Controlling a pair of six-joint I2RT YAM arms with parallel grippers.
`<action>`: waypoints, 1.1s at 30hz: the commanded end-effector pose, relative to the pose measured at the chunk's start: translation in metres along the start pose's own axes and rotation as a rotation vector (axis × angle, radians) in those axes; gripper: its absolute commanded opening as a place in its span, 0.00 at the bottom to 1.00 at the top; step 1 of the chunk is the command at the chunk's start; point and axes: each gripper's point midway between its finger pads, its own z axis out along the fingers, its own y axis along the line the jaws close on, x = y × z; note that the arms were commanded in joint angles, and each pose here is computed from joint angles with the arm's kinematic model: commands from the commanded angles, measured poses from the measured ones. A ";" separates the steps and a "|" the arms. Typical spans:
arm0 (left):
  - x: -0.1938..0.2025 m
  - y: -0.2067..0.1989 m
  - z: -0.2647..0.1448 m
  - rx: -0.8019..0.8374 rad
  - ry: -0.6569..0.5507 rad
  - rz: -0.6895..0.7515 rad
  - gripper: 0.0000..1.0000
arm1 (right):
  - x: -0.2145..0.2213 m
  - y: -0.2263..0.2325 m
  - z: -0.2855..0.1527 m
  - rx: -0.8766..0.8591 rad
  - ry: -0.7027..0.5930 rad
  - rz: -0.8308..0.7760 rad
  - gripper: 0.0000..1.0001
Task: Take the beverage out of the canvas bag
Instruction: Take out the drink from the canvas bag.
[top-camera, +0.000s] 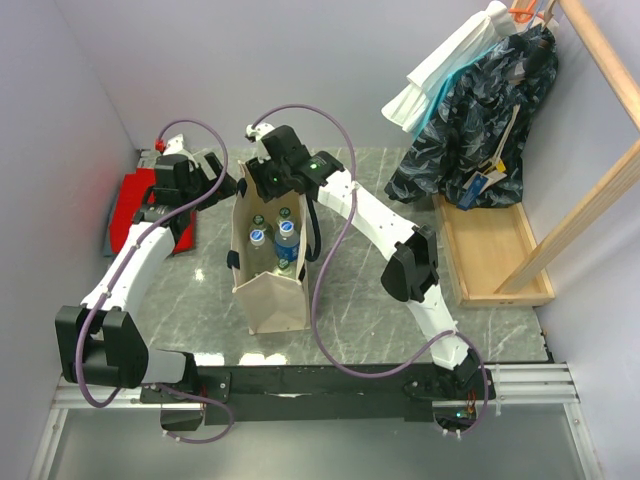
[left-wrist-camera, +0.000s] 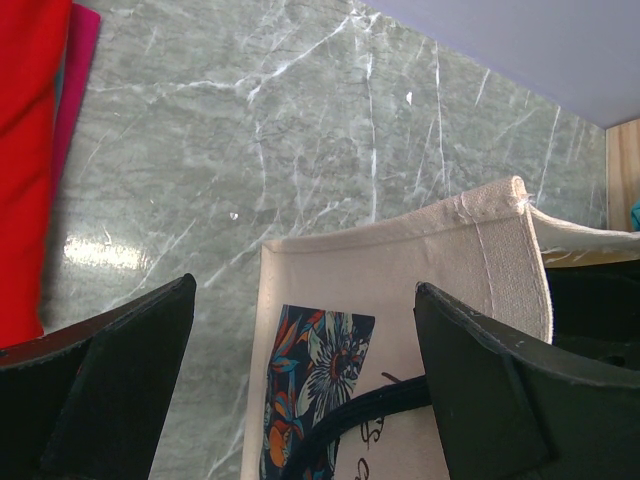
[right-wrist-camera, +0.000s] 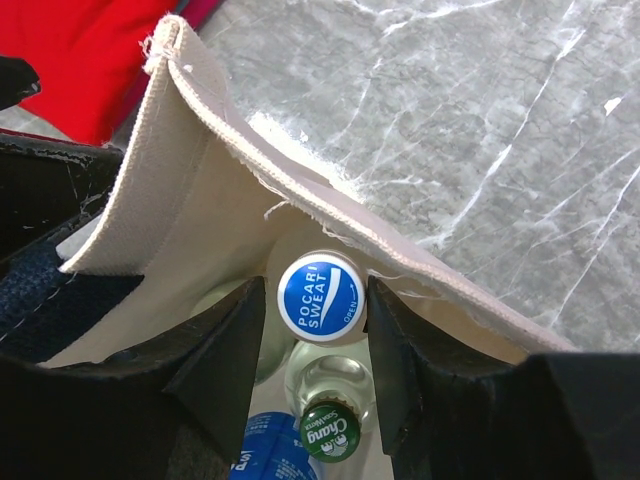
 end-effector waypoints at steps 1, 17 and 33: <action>-0.005 -0.007 0.002 0.024 -0.016 0.006 0.96 | -0.013 -0.001 -0.003 0.001 -0.043 0.015 0.52; -0.005 -0.008 0.001 0.026 -0.014 0.011 0.96 | -0.015 0.001 0.004 -0.008 -0.064 0.030 0.43; -0.004 -0.008 0.002 0.027 -0.010 0.011 0.96 | -0.010 0.002 0.008 -0.013 -0.049 0.029 0.46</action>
